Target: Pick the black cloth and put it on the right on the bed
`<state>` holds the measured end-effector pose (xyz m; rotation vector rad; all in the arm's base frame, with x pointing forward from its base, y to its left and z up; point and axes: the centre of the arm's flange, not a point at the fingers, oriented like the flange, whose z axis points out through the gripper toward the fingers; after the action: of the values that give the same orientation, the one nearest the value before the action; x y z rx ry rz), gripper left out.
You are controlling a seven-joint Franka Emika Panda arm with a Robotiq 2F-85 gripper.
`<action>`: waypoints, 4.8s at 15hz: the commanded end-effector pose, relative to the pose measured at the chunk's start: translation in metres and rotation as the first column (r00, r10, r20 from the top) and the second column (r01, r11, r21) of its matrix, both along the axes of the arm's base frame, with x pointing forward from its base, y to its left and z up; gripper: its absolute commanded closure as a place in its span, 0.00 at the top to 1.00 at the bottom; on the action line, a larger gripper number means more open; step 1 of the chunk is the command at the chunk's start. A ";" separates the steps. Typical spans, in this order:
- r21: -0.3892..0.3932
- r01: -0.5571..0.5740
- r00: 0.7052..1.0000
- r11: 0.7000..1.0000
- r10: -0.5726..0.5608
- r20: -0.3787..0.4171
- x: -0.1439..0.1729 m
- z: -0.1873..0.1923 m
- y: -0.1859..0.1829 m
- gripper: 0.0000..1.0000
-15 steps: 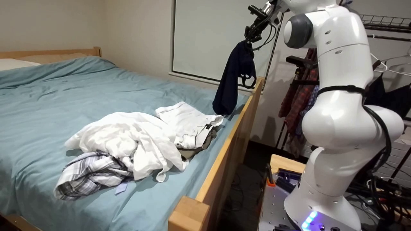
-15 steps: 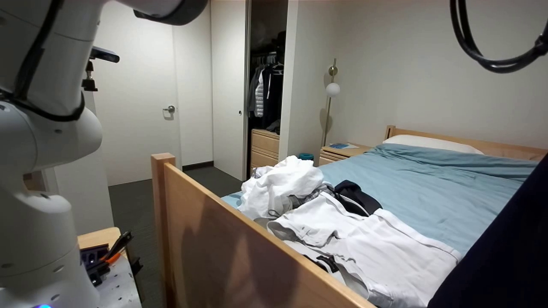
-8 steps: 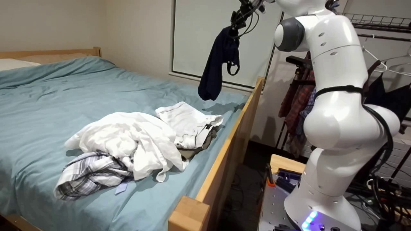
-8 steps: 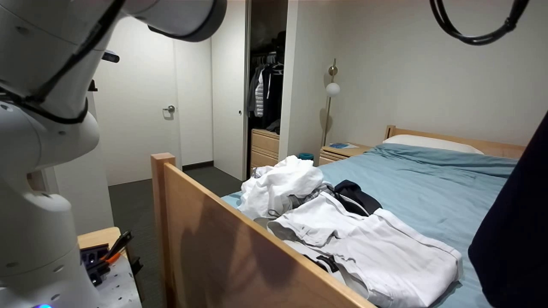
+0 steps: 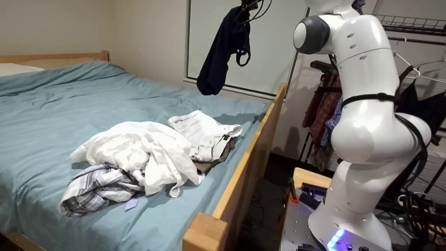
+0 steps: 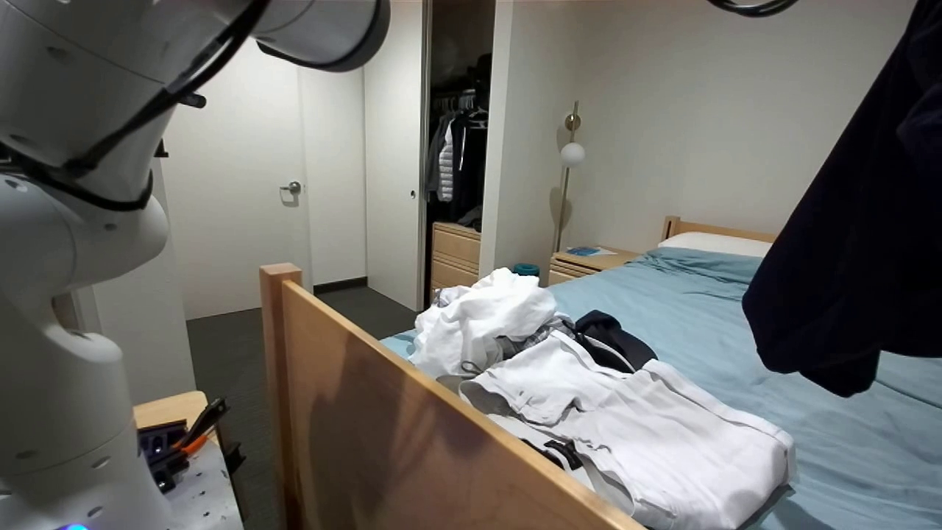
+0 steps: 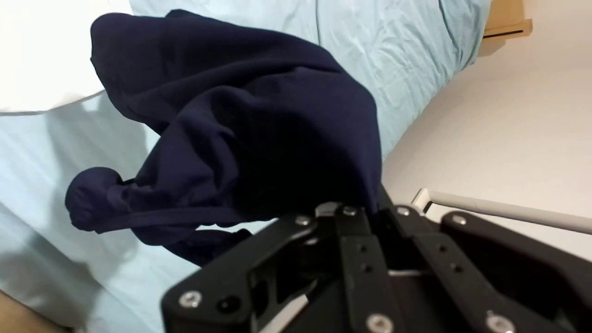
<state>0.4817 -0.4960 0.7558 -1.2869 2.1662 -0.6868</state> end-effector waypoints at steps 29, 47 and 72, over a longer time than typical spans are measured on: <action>-0.287 0.236 0.928 0.928 -0.128 0.351 0.212 -0.193 0.041 0.08; -0.184 -0.063 0.994 0.981 0.077 0.075 0.204 -0.194 0.049 0.44; -0.431 -0.467 0.817 0.772 0.564 0.124 0.017 -0.018 -0.022 1.00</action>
<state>0.4981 -0.5184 0.7381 -1.7948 1.4003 -0.9950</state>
